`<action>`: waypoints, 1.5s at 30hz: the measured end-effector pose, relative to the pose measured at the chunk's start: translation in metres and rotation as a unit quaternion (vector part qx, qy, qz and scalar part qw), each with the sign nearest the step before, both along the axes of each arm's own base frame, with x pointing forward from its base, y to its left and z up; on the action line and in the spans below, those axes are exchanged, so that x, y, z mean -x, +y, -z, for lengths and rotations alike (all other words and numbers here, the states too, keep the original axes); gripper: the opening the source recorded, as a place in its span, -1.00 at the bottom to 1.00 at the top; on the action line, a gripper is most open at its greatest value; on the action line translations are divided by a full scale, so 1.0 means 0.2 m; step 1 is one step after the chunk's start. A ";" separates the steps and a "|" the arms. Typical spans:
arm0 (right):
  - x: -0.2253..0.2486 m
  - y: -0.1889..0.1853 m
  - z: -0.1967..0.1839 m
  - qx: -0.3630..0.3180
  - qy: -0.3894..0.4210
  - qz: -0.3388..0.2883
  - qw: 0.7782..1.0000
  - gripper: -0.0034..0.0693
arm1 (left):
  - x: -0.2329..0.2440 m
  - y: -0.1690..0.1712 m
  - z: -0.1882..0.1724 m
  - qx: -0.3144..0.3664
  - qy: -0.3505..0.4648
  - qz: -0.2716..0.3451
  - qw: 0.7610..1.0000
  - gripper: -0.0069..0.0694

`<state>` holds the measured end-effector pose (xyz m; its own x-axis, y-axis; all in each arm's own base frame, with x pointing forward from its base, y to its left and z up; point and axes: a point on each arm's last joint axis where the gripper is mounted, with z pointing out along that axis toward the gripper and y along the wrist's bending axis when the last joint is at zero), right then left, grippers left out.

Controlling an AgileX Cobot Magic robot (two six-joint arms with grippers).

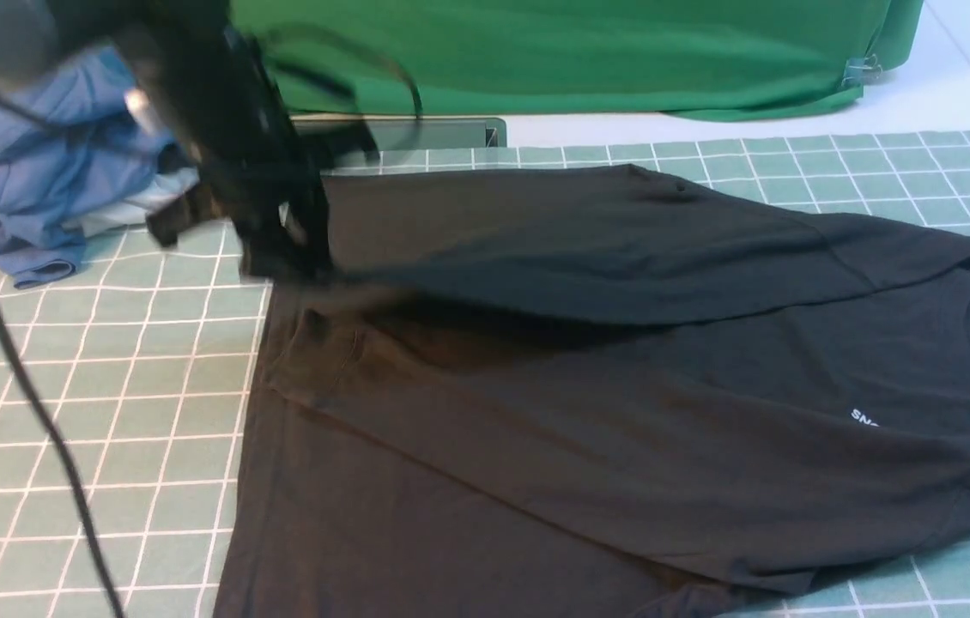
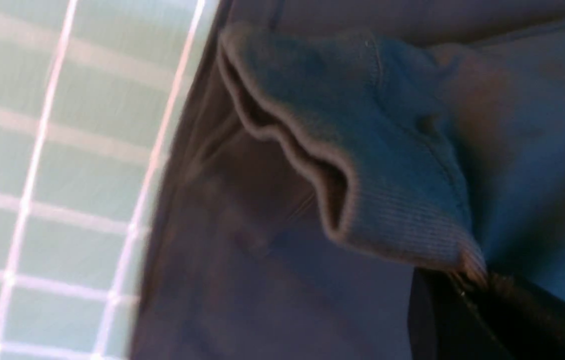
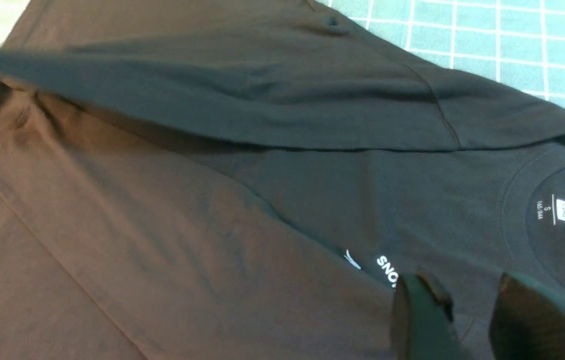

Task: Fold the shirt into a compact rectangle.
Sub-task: 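Fold the left side of the dark shirt inward over its body with the left gripper, then grasp the near edge of the shirt at its hem and shoulder corners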

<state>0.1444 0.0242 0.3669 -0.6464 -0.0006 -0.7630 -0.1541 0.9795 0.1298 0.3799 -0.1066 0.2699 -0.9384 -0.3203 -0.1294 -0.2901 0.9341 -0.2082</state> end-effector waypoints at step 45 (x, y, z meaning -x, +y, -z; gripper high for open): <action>0.01 0.00 0.02 0.005 0.024 -0.003 1.000 -0.26 | 0.93 -0.01 0.39 -0.042 0.154 0.056 0.986 0.18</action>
<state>0.1414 0.0240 0.3636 -0.6822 -0.0111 -0.7311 -0.1535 0.9798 0.1283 0.1945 -0.1077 0.1926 -0.9660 -0.2137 0.1458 -0.2226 0.9738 -0.0476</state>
